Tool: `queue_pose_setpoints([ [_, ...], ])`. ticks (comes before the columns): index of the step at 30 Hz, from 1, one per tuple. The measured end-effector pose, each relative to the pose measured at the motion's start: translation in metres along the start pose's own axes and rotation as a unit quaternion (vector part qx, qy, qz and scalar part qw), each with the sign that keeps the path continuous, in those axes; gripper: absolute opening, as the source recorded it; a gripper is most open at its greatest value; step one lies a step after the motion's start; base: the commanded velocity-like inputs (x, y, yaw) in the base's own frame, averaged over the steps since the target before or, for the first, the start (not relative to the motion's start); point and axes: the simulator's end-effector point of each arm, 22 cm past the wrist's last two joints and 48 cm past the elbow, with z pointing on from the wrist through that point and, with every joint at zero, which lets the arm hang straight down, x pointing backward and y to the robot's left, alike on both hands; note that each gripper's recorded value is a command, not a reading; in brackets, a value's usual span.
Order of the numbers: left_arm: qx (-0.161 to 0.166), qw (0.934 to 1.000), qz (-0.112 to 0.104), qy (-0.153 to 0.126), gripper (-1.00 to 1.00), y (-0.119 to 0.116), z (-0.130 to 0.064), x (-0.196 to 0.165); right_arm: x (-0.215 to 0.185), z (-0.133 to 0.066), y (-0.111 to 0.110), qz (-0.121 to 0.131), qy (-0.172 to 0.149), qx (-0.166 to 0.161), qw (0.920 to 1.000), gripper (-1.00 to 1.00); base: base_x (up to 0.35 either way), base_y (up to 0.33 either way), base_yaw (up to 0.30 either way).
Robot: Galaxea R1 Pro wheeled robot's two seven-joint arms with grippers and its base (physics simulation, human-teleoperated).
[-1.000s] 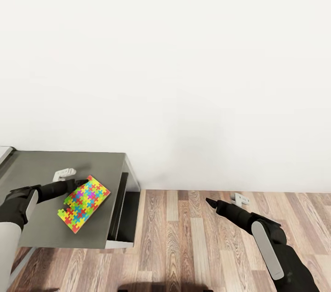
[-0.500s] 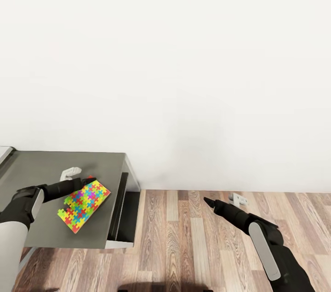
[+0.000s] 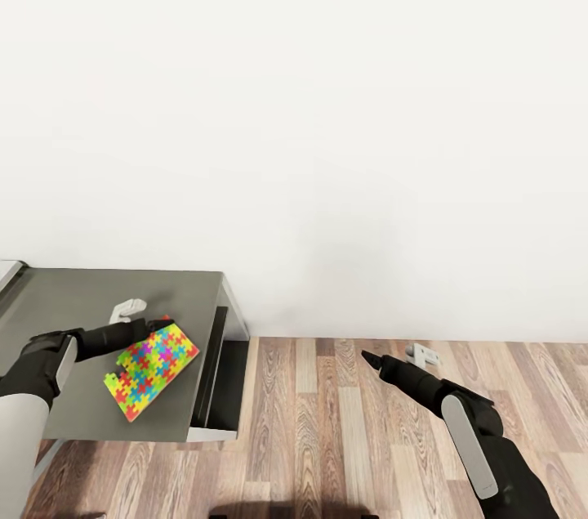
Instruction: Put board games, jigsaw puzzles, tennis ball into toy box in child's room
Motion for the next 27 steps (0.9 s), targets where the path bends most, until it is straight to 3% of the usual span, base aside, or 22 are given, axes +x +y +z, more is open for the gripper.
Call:
queue_pose_setpoints([
  [9,0.02,0.9997,-0.015,0.007,1.0,-0.0101,-0.0014,0.0015,-0.0064,0.0003,0.0076,0.01,-0.014,-0.007,0.9998,1.0,0.0,0.0,0.0],
  [27,0.014,0.9995,-0.025,0.011,1.0,-0.0049,-0.0038,0.0017,-0.0054,0.0013,0.009,0.014,-0.015,-0.007,0.9998,1.0,-0.005,-0.003,0.0],
])
